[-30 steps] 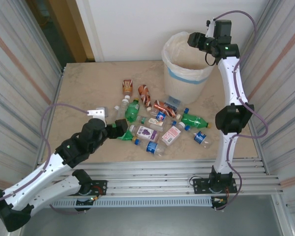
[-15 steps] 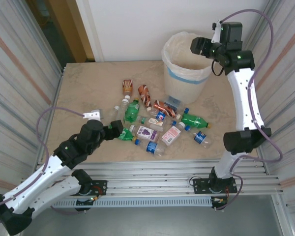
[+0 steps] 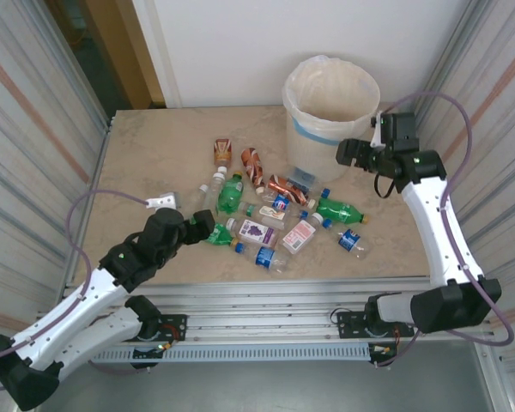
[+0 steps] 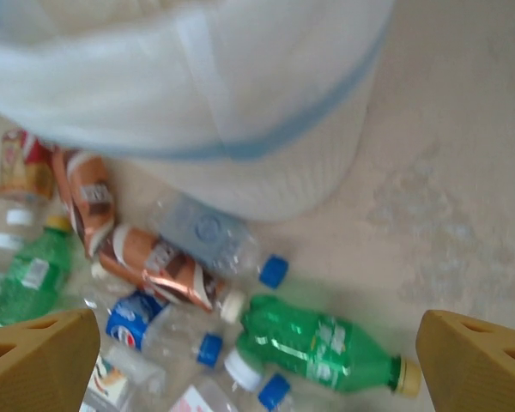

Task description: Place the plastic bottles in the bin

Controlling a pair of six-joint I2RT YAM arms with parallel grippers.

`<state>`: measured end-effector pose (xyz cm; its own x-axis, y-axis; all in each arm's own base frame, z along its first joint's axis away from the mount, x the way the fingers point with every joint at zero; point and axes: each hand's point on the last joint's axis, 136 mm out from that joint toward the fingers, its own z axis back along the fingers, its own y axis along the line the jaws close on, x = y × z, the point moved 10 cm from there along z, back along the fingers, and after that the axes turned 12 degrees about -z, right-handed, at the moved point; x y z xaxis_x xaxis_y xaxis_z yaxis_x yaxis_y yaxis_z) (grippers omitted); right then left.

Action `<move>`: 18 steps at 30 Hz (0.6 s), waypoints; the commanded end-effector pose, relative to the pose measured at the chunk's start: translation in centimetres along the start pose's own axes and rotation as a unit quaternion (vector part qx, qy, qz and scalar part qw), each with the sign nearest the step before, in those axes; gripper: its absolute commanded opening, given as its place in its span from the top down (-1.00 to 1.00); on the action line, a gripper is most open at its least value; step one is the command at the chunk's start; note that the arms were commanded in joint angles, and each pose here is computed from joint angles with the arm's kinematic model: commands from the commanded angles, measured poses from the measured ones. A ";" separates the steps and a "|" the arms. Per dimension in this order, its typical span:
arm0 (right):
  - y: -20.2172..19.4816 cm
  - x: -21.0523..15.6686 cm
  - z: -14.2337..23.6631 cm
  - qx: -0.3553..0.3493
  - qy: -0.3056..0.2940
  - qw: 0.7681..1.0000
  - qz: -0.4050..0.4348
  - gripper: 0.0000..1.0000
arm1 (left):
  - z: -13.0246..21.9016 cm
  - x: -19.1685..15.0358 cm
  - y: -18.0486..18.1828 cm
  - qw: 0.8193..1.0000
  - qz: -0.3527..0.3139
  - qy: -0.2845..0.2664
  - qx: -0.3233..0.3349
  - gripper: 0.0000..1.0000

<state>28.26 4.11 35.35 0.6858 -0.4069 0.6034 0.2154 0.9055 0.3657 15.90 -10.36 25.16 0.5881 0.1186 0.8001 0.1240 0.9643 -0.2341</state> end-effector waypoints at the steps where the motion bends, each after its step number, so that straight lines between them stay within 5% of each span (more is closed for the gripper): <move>1: -1.4 -3.3 -0.7 -0.017 0.066 0.997 -0.028 -0.87 | -0.3 0.3 -0.1 1.000 0.014 -0.016 -0.006 -0.97; 10: -5.1 -10.6 -3.7 -0.053 0.185 0.978 -0.080 -0.90 | -1.3 -0.1 -0.2 0.999 0.035 -0.015 -0.009 -0.97; 18: -6.8 -12.3 -6.3 -0.085 0.232 0.962 -0.116 -0.95 | -2.0 0.1 -0.7 0.999 0.040 -0.004 -0.020 -0.97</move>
<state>22.60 3.85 21.87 0.8492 -0.4979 0.1760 0.4357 0.8489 0.2991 17.20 -11.33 24.12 0.5945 0.1670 0.7866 0.1157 0.9502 -0.2892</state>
